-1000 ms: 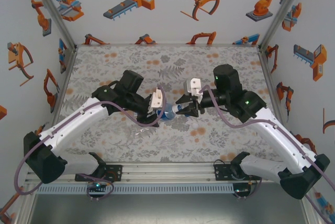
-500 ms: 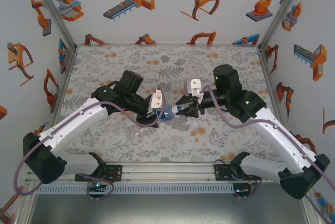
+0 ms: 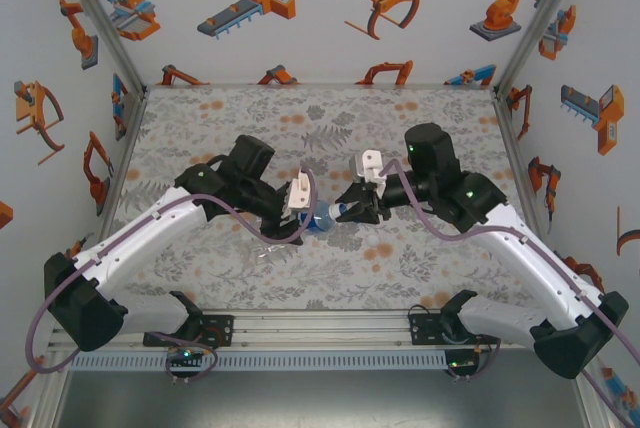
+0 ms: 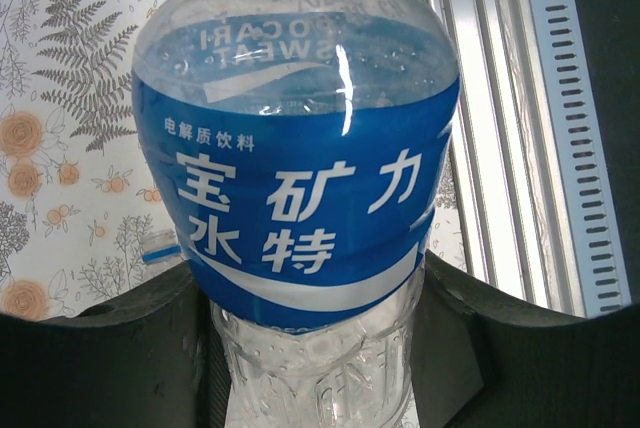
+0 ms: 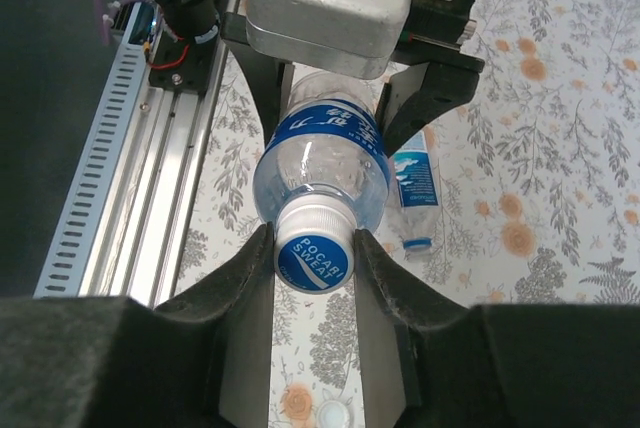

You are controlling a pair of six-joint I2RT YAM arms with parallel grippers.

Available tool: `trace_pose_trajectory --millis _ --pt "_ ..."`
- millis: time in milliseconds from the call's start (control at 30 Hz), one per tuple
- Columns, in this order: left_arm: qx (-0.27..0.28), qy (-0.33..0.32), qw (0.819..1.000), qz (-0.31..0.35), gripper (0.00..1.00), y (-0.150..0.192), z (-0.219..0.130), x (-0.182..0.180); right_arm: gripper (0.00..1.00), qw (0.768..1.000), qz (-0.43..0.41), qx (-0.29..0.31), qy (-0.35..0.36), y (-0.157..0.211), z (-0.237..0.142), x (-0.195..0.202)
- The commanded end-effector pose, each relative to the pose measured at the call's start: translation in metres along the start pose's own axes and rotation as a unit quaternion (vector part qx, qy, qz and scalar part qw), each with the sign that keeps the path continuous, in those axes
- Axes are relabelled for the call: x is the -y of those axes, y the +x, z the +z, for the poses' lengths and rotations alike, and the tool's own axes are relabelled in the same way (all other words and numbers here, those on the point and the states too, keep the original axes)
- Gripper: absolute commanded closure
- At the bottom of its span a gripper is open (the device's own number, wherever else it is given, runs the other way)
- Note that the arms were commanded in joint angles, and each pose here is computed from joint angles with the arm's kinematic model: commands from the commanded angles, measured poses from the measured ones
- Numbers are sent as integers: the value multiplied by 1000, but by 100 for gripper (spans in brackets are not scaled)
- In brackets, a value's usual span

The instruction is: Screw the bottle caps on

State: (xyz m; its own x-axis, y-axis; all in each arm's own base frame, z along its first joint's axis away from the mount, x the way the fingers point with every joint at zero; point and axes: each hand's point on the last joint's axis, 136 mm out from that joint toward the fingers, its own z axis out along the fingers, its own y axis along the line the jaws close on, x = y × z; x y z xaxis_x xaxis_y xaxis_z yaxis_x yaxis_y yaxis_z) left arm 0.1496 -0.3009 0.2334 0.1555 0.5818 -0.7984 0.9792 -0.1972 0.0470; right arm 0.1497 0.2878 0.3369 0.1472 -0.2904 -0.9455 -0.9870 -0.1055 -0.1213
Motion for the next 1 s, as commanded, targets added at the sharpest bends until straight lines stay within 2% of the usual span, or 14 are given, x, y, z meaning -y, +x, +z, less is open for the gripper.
trace_pose_trajectory --millis 0,67,100,167,233,333,433,467,500,567,833,867,967 --pt "27 -29 998 43 100 -17 -7 -7 100 995 92 0 29 4 3 10" --pt "21 -51 998 43 100 -14 -6 -16 100 983 168 19 75 6 3 27" --pt "16 -61 997 43 100 -12 -5 -20 100 969 218 32 111 8 1 39" --pt "5 -81 996 41 100 -7 -4 -28 100 924 331 50 185 20 -6 62" --pt "-5 -96 995 39 100 -4 -2 -36 100 879 419 59 222 31 -11 73" --pt "-15 -116 992 37 100 0 -1 -47 100 787 553 76 263 48 -17 85" --pt "-20 -132 990 38 100 1 1 -56 100 673 671 92 298 73 -22 90" --pt "-21 -138 989 38 100 1 1 -59 100 641 700 94 300 79 -21 90" --pt "-22 -143 989 38 100 1 1 -62 100 619 719 95 300 81 -19 90" --pt "-24 -149 988 37 100 2 2 -66 100 609 729 109 291 74 -17 95" --pt "-30 -161 986 29 100 4 4 -74 100 629 699 97 326 69 -27 103" --pt "-30 -166 985 27 96 3 3 -75 100 633 694 93 329 69 -27 104" --pt "-34 -179 983 20 57 5 2 -80 100 644 679 76 343 72 -28 107"
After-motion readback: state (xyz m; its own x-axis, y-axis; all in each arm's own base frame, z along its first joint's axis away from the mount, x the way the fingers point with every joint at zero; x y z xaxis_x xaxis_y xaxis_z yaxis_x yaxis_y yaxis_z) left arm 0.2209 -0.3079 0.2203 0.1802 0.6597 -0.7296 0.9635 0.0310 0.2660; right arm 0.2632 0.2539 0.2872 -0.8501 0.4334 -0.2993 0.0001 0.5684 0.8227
